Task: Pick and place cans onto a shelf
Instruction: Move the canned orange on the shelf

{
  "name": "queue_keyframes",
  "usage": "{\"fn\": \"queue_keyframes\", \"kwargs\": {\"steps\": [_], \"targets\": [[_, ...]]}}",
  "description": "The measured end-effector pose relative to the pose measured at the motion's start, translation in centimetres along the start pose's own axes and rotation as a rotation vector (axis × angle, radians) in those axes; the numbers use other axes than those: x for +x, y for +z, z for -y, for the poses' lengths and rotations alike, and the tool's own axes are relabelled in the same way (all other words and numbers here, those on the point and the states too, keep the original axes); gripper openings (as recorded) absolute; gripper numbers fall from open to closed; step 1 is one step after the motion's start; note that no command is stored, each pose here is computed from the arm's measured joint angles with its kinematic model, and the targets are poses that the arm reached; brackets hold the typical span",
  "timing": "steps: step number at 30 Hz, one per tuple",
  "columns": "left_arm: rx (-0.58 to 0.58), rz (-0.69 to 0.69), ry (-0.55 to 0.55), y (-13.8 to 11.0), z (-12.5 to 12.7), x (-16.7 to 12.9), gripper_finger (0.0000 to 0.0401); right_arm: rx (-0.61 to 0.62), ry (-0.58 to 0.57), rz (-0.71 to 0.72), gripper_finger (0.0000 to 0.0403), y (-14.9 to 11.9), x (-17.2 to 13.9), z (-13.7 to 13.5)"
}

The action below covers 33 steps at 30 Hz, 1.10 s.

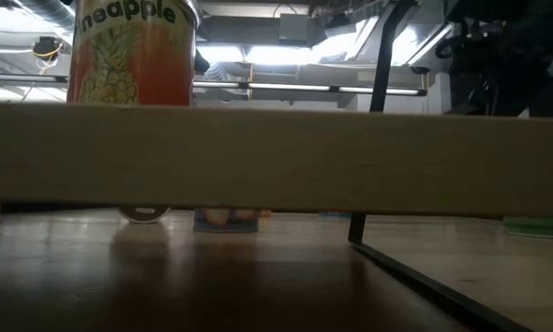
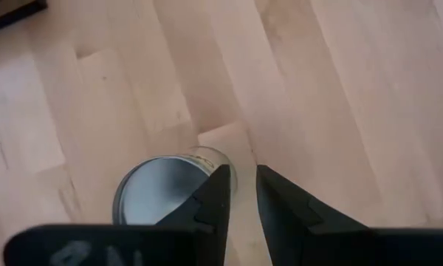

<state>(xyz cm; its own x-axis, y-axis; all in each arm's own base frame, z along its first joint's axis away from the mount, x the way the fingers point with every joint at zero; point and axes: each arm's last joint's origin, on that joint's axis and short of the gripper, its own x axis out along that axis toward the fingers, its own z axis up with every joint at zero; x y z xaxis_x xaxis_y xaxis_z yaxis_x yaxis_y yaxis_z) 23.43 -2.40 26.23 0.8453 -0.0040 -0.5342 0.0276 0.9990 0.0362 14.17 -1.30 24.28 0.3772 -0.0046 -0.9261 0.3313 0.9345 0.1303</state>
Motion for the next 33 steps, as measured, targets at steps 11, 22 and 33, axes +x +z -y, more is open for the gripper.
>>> {"fn": "queue_keyframes", "kwargs": {"steps": [11, 22, 33], "targets": [[0.0, 0.0, 0.0, 0.0, 0.0, 0.01, 0.0014, -0.113, 0.071, -0.025, 0.0072, -0.11, -0.01, -0.05], [0.0, 0.0, 0.0, 0.0, 0.0, 0.01, 0.0014, -0.113, 0.084, -0.042, 0.0072, -0.26, -0.02, -0.06], [0.0, 0.0, 0.0, 0.0, 0.0, 0.01, 0.0014, -0.141, 0.085, -0.041, 0.0072, -0.26, -0.02, -0.06]]}}
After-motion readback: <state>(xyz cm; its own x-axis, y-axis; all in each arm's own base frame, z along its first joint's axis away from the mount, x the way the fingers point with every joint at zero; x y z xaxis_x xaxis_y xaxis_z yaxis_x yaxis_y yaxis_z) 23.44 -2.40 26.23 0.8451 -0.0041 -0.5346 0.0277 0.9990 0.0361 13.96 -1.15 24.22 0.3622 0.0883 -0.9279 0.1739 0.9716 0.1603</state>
